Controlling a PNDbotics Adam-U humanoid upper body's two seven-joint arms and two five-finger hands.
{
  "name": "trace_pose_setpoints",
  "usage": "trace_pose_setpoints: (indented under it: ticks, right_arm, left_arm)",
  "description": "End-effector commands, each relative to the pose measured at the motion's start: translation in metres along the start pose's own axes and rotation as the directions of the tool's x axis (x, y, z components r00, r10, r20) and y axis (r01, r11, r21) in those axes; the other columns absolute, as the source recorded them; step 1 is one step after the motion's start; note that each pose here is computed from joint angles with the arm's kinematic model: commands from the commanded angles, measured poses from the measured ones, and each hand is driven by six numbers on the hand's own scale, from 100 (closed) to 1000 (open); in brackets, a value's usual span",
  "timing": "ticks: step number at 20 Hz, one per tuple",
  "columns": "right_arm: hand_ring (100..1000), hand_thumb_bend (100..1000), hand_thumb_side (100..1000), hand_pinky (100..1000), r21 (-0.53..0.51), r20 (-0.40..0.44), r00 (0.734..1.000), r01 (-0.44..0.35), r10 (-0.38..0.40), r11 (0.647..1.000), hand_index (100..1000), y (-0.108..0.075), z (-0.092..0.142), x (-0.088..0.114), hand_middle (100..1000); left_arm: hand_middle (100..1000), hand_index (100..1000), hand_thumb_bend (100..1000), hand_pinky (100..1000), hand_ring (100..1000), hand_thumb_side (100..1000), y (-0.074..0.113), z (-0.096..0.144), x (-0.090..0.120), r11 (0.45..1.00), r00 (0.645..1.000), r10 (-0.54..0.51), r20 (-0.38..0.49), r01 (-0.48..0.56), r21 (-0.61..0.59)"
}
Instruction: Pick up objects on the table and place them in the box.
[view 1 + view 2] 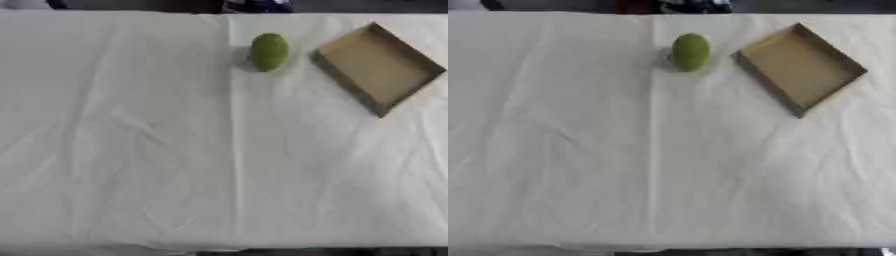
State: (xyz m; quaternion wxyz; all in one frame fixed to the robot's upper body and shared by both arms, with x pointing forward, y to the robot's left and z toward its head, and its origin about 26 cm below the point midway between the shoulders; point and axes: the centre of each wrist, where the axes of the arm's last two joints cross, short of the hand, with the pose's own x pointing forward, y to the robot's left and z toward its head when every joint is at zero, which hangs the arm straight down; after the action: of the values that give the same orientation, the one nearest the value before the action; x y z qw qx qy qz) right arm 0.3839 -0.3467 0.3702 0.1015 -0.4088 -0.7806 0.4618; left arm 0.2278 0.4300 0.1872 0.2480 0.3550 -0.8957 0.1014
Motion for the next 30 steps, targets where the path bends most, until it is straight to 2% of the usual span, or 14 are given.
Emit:
trace_pose_setpoints:
  ticks: [1, 13, 16, 17, 19, 26, 30]
  right_arm:
    - [759, 348, 324, 737, 0.030, 0.008, 0.999, -0.038, 0.038, 0.999, 831, -0.007, -0.007, -0.006, 776]
    - [773, 351, 376, 746, 0.084, 0.045, 0.998, -0.055, 0.052, 0.995, 842, -0.002, -0.028, -0.009, 789]
    - [778, 362, 390, 749, 0.093, 0.055, 0.997, -0.055, 0.050, 0.994, 849, 0.000, -0.034, -0.008, 794]
    - [781, 397, 388, 751, 0.101, 0.060, 0.997, -0.055, 0.049, 0.993, 852, 0.002, -0.036, -0.007, 794]
    - [787, 382, 402, 755, 0.123, 0.073, 0.996, -0.057, 0.048, 0.991, 857, 0.005, -0.043, -0.006, 802]
    - [819, 421, 433, 777, 0.291, 0.142, 0.989, -0.074, 0.034, 0.954, 875, 0.035, -0.080, -0.001, 827]
    - [828, 442, 400, 794, 0.389, 0.170, 0.985, -0.066, -0.001, 0.919, 883, 0.058, -0.098, 0.002, 819]
  left_arm:
    - [610, 716, 100, 506, 593, 256, 0.002, -0.006, 0.006, 1.000, 0.999, -0.001, 0.033, 0.002, -0.007]
    - [609, 714, 100, 500, 590, 275, 0.003, -0.004, 0.004, 1.000, 1.000, 0.008, 0.026, -0.008, 0.001]
    - [609, 714, 100, 500, 590, 278, 0.003, -0.003, 0.003, 1.000, 1.000, 0.011, 0.025, -0.011, 0.001]
    - [609, 713, 100, 500, 590, 278, 0.003, -0.003, 0.002, 1.000, 1.000, 0.011, 0.025, -0.011, 0.000]
    - [610, 713, 100, 500, 590, 278, 0.003, -0.003, 0.002, 1.000, 1.000, 0.013, 0.024, -0.013, 0.000]
    - [609, 713, 100, 500, 590, 280, 0.003, -0.002, 0.000, 1.000, 1.000, 0.017, 0.018, -0.017, -0.005]
    - [610, 714, 100, 501, 592, 285, 0.002, -0.001, 0.001, 1.000, 1.000, 0.018, 0.013, -0.018, -0.009]
